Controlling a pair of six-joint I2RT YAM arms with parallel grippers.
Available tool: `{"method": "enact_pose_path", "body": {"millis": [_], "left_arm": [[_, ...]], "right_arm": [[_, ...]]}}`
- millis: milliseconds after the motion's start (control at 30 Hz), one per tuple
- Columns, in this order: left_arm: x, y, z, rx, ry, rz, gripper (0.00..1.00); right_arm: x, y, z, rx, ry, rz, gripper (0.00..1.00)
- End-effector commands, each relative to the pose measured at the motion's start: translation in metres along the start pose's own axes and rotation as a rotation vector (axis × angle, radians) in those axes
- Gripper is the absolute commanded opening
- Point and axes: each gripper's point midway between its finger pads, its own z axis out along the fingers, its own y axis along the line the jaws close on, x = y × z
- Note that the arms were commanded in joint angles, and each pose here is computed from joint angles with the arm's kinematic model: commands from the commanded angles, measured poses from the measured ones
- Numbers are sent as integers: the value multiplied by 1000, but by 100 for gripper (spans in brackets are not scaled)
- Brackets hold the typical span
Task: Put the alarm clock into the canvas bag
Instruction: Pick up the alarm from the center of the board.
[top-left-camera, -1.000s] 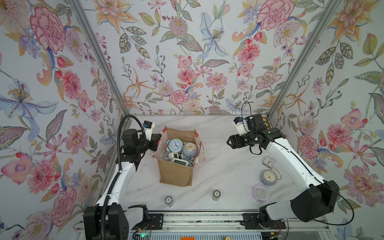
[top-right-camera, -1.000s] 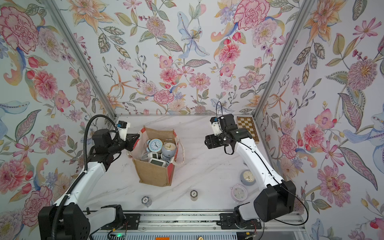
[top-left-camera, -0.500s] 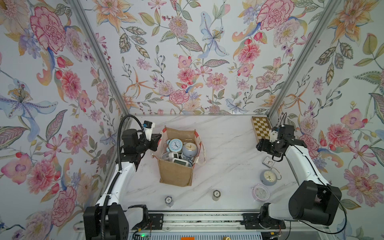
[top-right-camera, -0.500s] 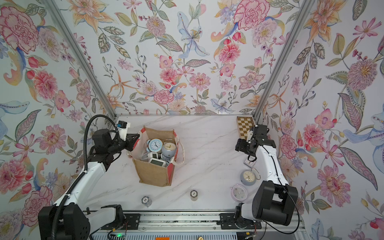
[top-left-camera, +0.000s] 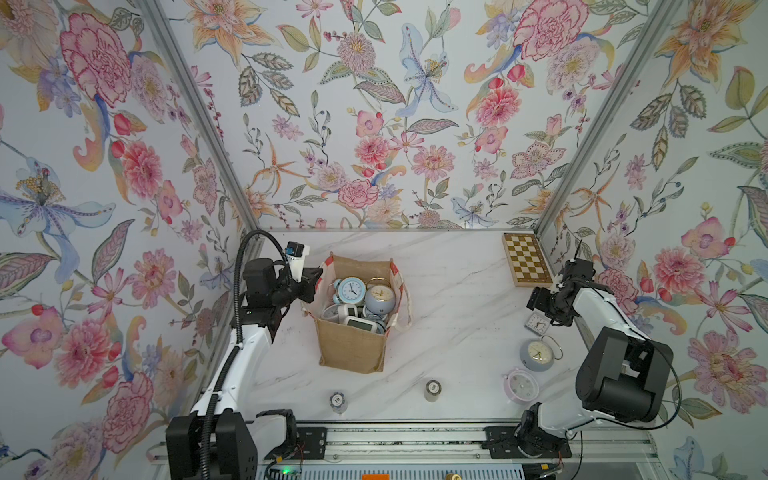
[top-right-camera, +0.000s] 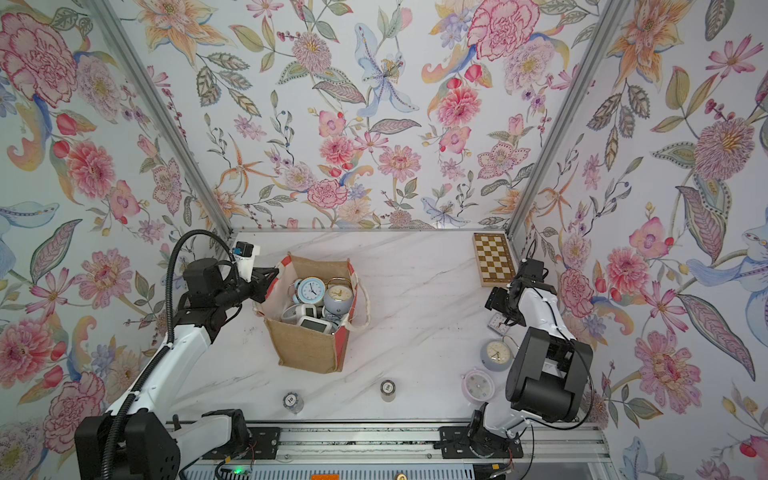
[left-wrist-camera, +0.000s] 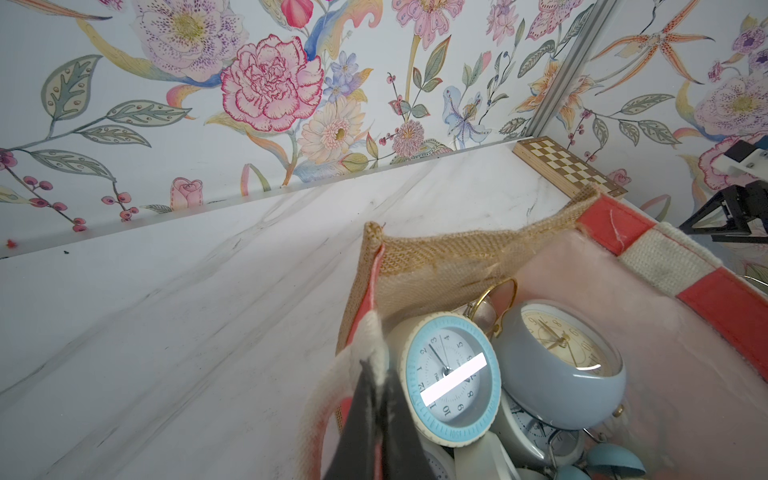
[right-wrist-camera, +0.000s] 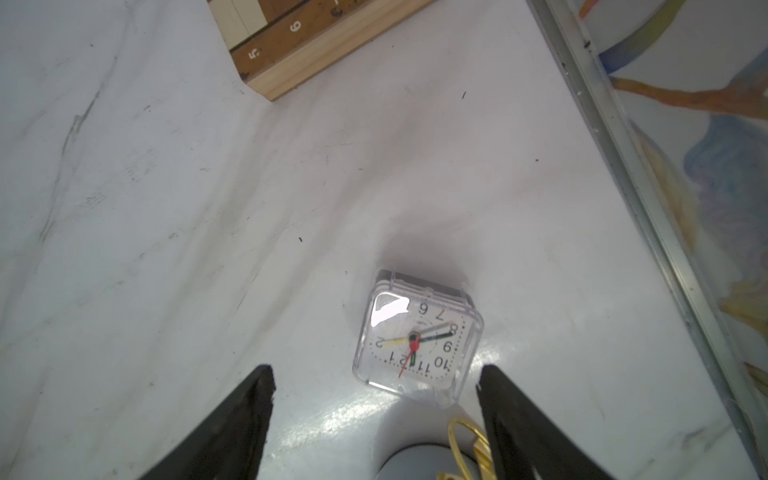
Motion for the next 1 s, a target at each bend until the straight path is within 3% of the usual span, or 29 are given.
{"method": "enact_pose_path", "body": {"millis": [0, 400, 967], "left_arm": [[-15, -6, -4, 13, -24, 12, 0], [-14, -17, 0, 30, 3, 43, 0], [-15, -23, 1, 49, 6, 55, 0]], "right_arm": [[-2, -17, 10, 79, 0, 7, 81], [19, -18, 36, 60, 80, 37, 89], [40, -17, 49, 61, 136, 24, 71]]}}
